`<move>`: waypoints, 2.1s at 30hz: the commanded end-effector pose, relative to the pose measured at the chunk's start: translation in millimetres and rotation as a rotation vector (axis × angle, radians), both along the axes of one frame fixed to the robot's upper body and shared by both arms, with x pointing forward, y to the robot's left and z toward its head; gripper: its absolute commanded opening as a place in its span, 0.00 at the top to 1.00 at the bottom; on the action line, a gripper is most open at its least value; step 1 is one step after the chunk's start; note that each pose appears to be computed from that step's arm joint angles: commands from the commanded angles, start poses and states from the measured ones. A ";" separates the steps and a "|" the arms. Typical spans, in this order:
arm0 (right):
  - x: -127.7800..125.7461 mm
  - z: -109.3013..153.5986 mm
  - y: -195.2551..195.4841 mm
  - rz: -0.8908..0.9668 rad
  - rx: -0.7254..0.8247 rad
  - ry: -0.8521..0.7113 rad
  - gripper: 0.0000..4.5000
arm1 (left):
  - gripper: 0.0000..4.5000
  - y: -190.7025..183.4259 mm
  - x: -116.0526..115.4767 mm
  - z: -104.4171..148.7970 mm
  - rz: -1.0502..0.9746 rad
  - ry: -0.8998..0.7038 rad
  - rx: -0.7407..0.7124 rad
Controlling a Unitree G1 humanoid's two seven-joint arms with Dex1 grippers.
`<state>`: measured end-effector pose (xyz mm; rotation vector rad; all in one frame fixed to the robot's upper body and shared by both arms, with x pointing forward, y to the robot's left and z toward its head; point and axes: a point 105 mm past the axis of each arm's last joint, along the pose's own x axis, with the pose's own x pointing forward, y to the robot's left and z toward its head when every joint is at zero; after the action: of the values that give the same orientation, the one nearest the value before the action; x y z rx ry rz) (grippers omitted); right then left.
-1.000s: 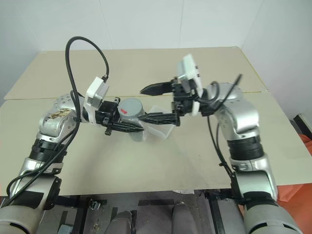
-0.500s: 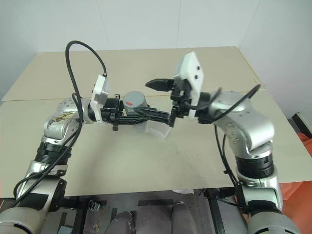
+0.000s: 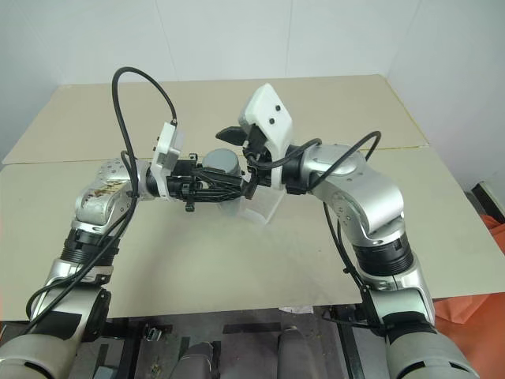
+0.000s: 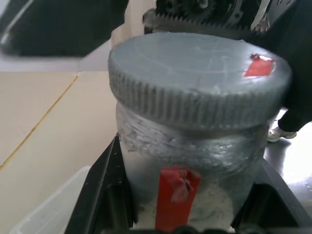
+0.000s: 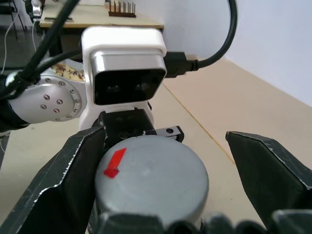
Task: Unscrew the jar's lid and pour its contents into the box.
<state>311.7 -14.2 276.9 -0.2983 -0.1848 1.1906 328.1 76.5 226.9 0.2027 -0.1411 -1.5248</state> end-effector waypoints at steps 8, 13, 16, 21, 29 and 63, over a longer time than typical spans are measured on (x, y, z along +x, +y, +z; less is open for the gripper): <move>14.7 17.2 -30.2 -0.106 0.046 -0.018 0.00 | 0.57 8.6 -6.0 14.7 -0.008 -0.072 0.001; 15.9 18.8 -48.0 -0.129 0.068 -0.017 0.00 | 0.57 16.3 -10.2 13.9 0.004 -0.073 0.009; 15.5 18.5 -56.1 -0.134 0.083 -0.009 0.00 | 0.57 20.3 -12.0 14.4 0.005 -0.075 0.014; 13.7 13.8 -67.4 -0.148 0.094 0.007 0.00 | 0.57 25.8 -14.0 14.5 0.006 -0.078 0.024; 8.6 14.2 -72.8 -0.149 0.068 -0.015 0.00 | 0.57 26.4 -6.8 15.0 0.036 -0.076 0.016; -4.7 17.1 -13.5 0.015 0.039 -0.057 0.00 | 0.57 4.6 -3.8 8.4 0.011 -0.052 -0.039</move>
<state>309.2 -21.1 274.2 -0.2809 -0.1730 1.2138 328.6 77.8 223.6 0.1842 -0.1608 -1.5074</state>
